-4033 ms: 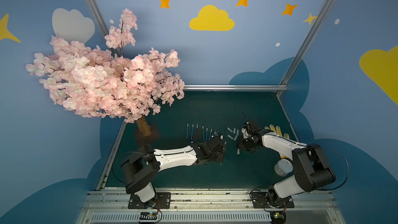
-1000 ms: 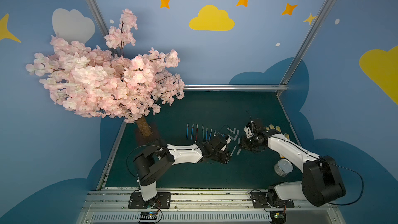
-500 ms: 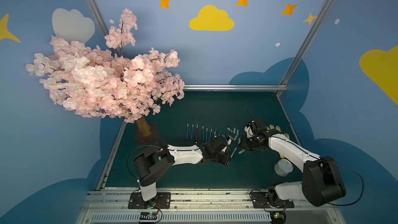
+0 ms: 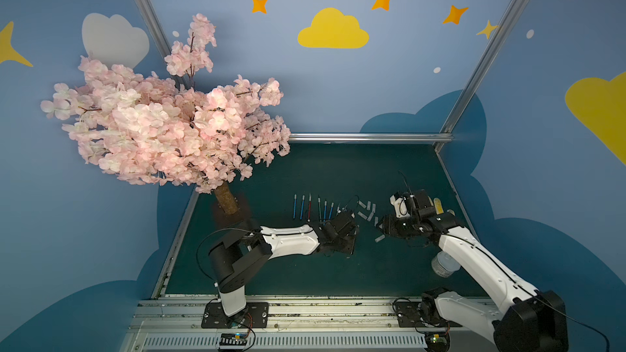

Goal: Remove protective caps from carving knives
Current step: Place the carving knife at the center of the board.

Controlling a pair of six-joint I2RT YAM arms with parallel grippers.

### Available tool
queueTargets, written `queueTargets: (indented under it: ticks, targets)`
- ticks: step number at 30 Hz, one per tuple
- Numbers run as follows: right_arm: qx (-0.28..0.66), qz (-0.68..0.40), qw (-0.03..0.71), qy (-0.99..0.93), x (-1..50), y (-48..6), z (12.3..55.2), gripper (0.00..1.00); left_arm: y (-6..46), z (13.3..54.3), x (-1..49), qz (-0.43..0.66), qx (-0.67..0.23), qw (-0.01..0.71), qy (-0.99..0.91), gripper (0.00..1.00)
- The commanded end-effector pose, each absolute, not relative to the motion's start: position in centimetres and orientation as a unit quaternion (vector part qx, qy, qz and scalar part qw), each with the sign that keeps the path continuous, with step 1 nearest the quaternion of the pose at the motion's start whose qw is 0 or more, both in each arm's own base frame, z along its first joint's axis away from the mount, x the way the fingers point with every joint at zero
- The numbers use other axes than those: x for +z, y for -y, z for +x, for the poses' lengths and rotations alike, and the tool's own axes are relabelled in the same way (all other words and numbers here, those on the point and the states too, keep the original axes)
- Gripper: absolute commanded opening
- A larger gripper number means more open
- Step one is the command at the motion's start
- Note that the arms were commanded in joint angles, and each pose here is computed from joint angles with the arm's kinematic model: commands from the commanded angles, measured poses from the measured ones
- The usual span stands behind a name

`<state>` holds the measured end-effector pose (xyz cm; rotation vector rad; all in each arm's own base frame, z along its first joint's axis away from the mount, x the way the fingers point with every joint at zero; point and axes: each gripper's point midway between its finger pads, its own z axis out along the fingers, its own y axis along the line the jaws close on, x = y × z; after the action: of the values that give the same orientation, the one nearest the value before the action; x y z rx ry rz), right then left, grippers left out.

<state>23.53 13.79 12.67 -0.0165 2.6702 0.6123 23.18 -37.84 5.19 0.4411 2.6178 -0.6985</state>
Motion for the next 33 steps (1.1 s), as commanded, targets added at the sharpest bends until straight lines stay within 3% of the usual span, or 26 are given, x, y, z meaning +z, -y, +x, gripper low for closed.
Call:
queueTargets:
  ticks: [1,5,7,18,33]
  targets:
    - [0.226,-0.021,0.198,-0.954,13.1,-13.6,21.7,0.73,37.3,24.6,6.0,0.139,-0.226,0.217,-0.939,0.1]
    - [0.248,-0.039,0.22,-0.943,14.7,-13.9,20.7,0.93,36.5,25.8,5.7,0.118,-0.193,0.226,-0.947,0.1]
    - [0.259,-0.053,0.234,-0.936,15.7,-14.0,20.1,0.98,36.5,26.2,5.8,0.112,-0.189,0.229,-0.948,0.1]
    - [0.332,-0.089,0.304,-0.889,19.2,-15.3,18.7,0.98,36.2,27.8,4.8,0.083,-0.15,0.224,-0.959,0.11]
    - [0.335,-0.094,0.306,-0.886,19.4,-15.4,18.5,0.98,36.1,28.2,2.9,0.07,-0.128,0.208,-0.967,0.11]
